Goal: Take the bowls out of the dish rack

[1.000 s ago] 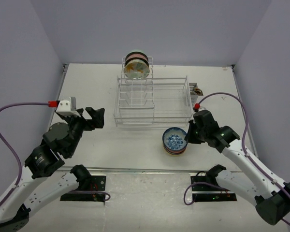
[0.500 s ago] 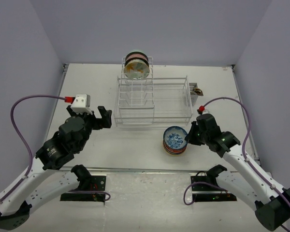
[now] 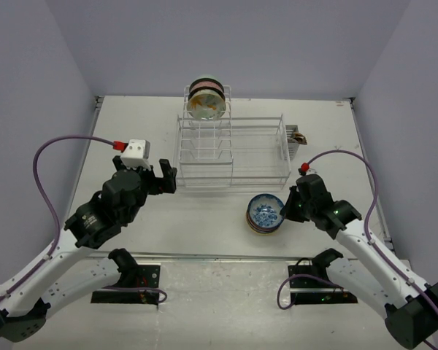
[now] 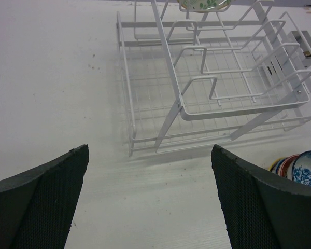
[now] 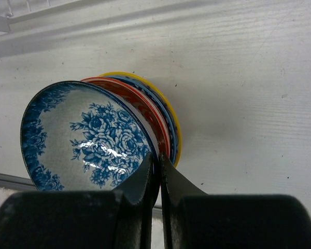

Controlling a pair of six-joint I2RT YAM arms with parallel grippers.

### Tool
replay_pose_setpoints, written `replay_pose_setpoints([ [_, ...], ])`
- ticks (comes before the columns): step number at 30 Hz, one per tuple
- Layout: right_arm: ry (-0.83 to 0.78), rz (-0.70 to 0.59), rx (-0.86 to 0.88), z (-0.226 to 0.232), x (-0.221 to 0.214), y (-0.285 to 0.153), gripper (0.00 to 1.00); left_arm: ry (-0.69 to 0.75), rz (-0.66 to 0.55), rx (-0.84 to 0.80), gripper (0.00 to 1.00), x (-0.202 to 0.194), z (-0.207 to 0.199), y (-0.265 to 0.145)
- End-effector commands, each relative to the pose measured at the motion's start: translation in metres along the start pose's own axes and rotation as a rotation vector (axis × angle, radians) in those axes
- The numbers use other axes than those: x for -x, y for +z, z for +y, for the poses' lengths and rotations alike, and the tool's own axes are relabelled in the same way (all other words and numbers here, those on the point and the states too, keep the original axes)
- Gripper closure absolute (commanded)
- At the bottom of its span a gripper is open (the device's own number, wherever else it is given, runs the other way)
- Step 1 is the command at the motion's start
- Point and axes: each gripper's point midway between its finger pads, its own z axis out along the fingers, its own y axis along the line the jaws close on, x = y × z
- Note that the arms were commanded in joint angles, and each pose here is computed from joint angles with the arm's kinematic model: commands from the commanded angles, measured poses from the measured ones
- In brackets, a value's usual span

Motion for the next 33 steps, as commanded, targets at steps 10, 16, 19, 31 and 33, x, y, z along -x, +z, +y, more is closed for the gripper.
replay_pose_setpoints([
  [10, 0.028, -0.04, 0.065, 0.016, 0.013, 0.005, 0.88, -0.004, -0.049, -0.03, 0.0, 0.012, -0.004, -0.002],
  [16, 0.025, -0.039, 0.077, 0.018, 0.012, 0.005, 0.8, -0.006, -0.05, -0.032, 0.0, 0.013, -0.004, -0.004],
  [19, 0.027, -0.037, 0.076, 0.017, 0.011, 0.002, 0.74, -0.008, -0.052, -0.036, 0.0, 0.014, -0.005, -0.004],
  [31, 0.051, -0.078, -0.036, -0.001, 0.019, -0.005, 0.84, -0.02, -0.069, -0.06, 0.0, 0.031, -0.013, -0.006],
  [33, 0.049, -0.066, -0.04, -0.002, 0.017, -0.002, 0.91, -0.025, -0.075, -0.071, 0.0, 0.036, -0.016, -0.007],
])
